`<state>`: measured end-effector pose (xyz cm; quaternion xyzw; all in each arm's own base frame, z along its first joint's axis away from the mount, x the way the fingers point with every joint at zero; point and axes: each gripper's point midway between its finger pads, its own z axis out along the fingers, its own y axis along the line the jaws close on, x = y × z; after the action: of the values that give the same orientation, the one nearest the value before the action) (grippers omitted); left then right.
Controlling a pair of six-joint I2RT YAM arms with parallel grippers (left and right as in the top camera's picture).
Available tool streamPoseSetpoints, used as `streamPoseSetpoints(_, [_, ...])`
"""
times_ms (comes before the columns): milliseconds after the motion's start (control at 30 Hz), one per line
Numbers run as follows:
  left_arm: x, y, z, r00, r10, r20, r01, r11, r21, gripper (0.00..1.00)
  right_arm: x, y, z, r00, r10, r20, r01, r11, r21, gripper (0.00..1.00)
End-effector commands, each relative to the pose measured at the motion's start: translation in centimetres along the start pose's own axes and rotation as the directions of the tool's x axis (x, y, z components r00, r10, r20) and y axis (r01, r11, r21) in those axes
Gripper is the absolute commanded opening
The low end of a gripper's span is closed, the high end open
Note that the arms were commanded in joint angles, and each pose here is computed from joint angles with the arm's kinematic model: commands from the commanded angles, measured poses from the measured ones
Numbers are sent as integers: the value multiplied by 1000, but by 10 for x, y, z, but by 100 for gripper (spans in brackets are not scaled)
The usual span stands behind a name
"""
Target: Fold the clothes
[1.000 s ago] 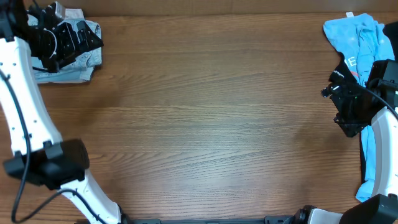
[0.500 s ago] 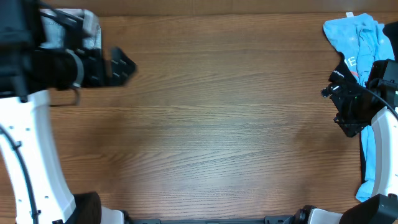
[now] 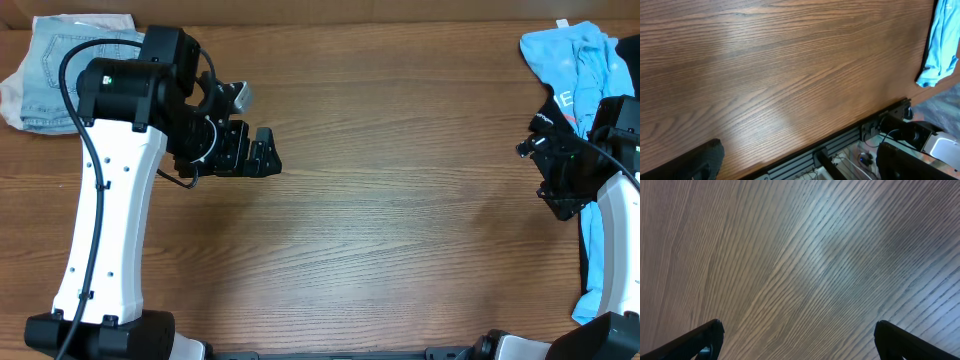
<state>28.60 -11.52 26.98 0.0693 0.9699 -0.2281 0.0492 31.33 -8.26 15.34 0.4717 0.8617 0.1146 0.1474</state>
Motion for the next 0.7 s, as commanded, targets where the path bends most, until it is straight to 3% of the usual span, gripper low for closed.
streamPoseSetpoints(0, [1, 1, 0, 1000, -3, -3, 3, 1000, -6, 100, -7, 7, -8, 1000, -7, 26, 8, 1000, -26, 100])
streamPoseSetpoints(200, [1, 1, 1, 993, 118, -5, -118, 993, -6, 100, -7, 7, -8, 1000, -7, 26, 8, 1000, -26, 100])
streamPoseSetpoints(367, [1, 2, 3, 991, 131, 5, -131, 991, -7, 100, -7, 7, -8, 1000, -7, 26, 8, 1000, -26, 100])
streamPoseSetpoints(500, [-4, 2, 4, 973, 203, 111, -201, 979, -23, 100, -6, 7, -8, 1000, -7, 26, 8, 1000, -26, 100])
streamPoseSetpoints(667, [-2, 10, 21, 897, 350, 271, -341, 937, -79, 100, -7, 7, -8, 1000, -7, 26, 8, 1000, -26, 100])
